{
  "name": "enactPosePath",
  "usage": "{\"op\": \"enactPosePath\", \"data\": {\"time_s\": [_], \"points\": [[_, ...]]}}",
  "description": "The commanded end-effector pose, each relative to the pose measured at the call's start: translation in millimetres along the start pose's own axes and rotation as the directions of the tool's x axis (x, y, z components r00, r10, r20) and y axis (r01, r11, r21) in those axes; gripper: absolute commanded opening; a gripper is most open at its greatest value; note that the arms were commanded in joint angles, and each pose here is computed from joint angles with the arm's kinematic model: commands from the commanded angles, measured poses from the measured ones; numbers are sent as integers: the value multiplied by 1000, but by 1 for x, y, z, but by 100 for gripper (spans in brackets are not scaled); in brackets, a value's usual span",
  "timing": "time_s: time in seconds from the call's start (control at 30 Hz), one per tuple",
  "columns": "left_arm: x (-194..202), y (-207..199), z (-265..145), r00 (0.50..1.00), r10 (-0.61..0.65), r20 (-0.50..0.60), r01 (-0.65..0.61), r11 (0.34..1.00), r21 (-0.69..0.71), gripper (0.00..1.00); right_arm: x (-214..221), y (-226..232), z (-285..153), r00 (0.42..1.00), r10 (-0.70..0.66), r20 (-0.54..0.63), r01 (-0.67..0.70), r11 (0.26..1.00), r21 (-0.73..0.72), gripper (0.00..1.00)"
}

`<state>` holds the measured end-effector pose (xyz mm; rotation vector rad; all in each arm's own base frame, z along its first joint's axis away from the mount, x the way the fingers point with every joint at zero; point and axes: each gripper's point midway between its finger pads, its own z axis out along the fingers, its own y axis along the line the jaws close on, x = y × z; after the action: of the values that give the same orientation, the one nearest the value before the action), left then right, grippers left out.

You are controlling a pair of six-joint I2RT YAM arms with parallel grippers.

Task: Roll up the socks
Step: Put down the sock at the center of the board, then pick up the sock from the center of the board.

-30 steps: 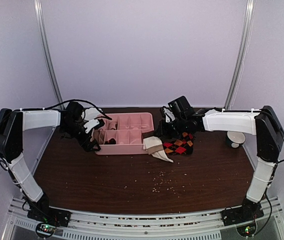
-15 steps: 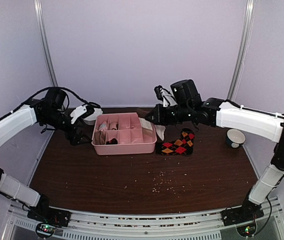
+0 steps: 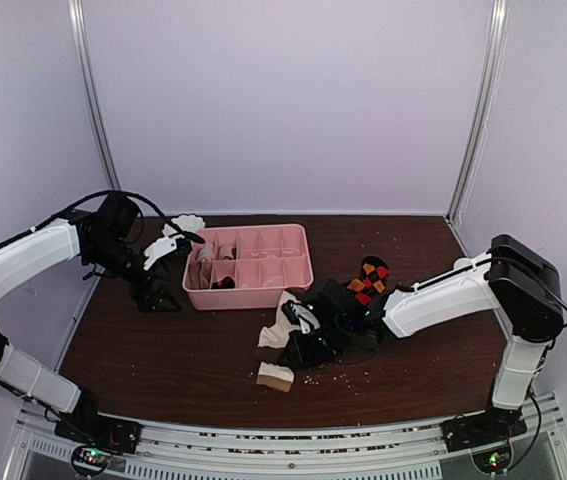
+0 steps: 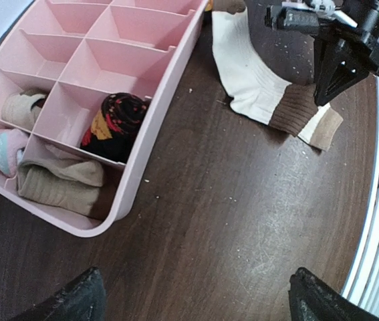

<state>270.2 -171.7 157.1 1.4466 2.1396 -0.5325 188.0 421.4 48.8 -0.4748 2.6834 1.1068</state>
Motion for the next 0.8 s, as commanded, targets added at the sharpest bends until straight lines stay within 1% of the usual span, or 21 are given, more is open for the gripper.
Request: {"op": "enactPosePath", "data": {"time_s": [0.0,0.07,0.2,0.3,0.33,0.37,0.4,0.47,0.5,0.63,0.77], "points": [[-2,-26,11,994,107,-15,-106,993,59,98,-4,20,4,995,85,56,-78,990,-114,0],[-5,-36,19,988,150,-26,-148,986,78,98,-6,15,6,993,97,68,-90,991,-100,0],[-14,-53,39,971,234,-51,-228,968,104,98,-6,3,11,994,79,71,-77,996,-36,0],[-23,-66,54,949,309,-67,-301,947,113,98,-8,-21,1,992,42,116,-53,994,95,0],[-26,-70,58,944,324,-66,-315,941,122,98,-9,-29,-3,991,28,131,-46,989,137,2],[-29,-74,60,940,336,-62,-326,936,134,98,-10,-35,-6,990,17,138,-40,985,168,8],[-31,-76,62,939,340,-60,-329,933,144,98,-9,-38,-8,990,5,140,-31,982,185,18],[-33,-82,67,933,355,-61,-342,925,165,98,-6,-39,-9,992,-19,129,-8,979,202,43],[-33,-84,69,929,365,-63,-350,921,170,98,-4,-39,-12,991,-35,125,7,976,218,48],[-33,-84,70,931,358,-72,-341,922,182,98,0,-40,-40,970,-183,162,121,934,336,57],[-26,-83,69,934,342,-99,-320,929,188,98,9,-35,-71,902,-387,190,273,854,444,61]]}}
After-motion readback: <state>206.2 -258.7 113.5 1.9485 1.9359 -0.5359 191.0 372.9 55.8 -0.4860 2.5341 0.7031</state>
